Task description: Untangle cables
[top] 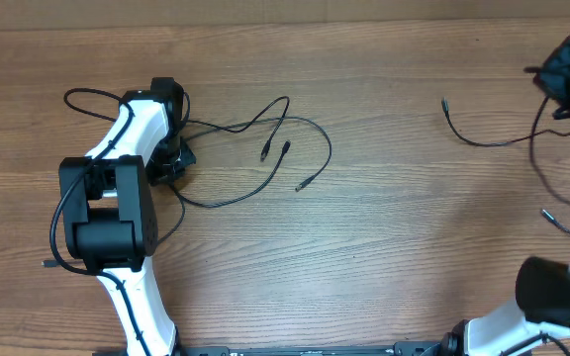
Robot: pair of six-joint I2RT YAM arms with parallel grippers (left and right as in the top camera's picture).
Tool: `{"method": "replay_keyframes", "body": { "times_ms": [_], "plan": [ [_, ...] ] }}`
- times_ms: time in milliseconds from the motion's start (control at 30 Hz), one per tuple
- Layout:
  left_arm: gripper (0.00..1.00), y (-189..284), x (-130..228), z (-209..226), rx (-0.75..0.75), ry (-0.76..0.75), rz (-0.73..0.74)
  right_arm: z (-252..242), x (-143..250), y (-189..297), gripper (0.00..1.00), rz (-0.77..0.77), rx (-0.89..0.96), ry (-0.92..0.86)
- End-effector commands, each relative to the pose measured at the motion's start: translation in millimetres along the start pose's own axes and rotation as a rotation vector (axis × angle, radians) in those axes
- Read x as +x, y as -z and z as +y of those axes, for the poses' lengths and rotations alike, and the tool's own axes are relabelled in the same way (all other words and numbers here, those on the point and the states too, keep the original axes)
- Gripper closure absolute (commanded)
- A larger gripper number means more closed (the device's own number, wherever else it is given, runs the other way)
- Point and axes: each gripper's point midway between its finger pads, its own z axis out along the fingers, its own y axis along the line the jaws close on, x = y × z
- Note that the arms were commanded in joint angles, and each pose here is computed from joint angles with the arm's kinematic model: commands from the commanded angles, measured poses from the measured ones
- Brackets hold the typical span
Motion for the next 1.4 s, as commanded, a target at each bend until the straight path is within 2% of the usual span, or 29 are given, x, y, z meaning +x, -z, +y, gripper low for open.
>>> {"method": "replay_keyframes", "body": {
  "times_ms": [0, 300, 533, 633, 767, 867, 933, 967, 1000, 1067, 1367],
  "plan": [
    [0.96, -31.5, 28.1, -18.1, 0.023, -0.028, 0.106, 3.3, 7.3, -29.7, 0.96, 0.106, 0.001, -0.009],
    [0.96, -31.5, 28.3, -18.0, 0.022, -0.028, 0.106, -8.2, 40.8, -114.6, 0.96, 0.273, 0.034, -0.024],
    [0.96, -31.4, 27.5, -18.7, 0.025, -0.027, 0.102, 31.8, 78.6, -186.5, 0.95, 0.372, -0.257, -0.045],
    [0.96, -31.6, 27.5, -18.5, 0.024, -0.027, 0.103, 35.1, 94.3, -213.4, 0.83, 0.371, -0.286, -0.059],
    [0.96, -31.5, 27.5, -18.7, 0.025, -0.027, 0.103, 35.9, 115.7, -243.1, 0.81, 0.359, -0.297, -0.072],
    [0.96, -31.6, 26.9, -19.2, 0.027, -0.027, 0.100, 39.7, 124.7, -250.8, 0.68, 0.354, -0.308, -0.052],
    [0.96, -31.6, 26.9, -19.2, 0.027, -0.026, 0.100, 42.0, 127.3, -251.9, 0.53, 0.354, -0.311, -0.043],
    [0.96, -31.5, 26.7, -19.3, 0.027, -0.026, 0.100, 44.3, 129.3, -251.7, 0.31, 0.357, -0.313, -0.036],
    [0.96, -31.6, 26.5, -19.5, 0.028, -0.026, 0.099, 45.1, 131.1, -251.5, 0.18, 0.361, -0.312, -0.033],
    [0.96, -31.7, 26.2, -19.8, 0.029, -0.026, 0.097, 45.3, 134.1, -251.0, 0.01, 0.371, -0.307, -0.031],
    [0.96, -30.0, 30.2, -28.6, 0.045, -0.044, 0.096, 20.6, 156.5, -255.0, 0.00, 0.390, -0.071, -0.054]
  ]
}}
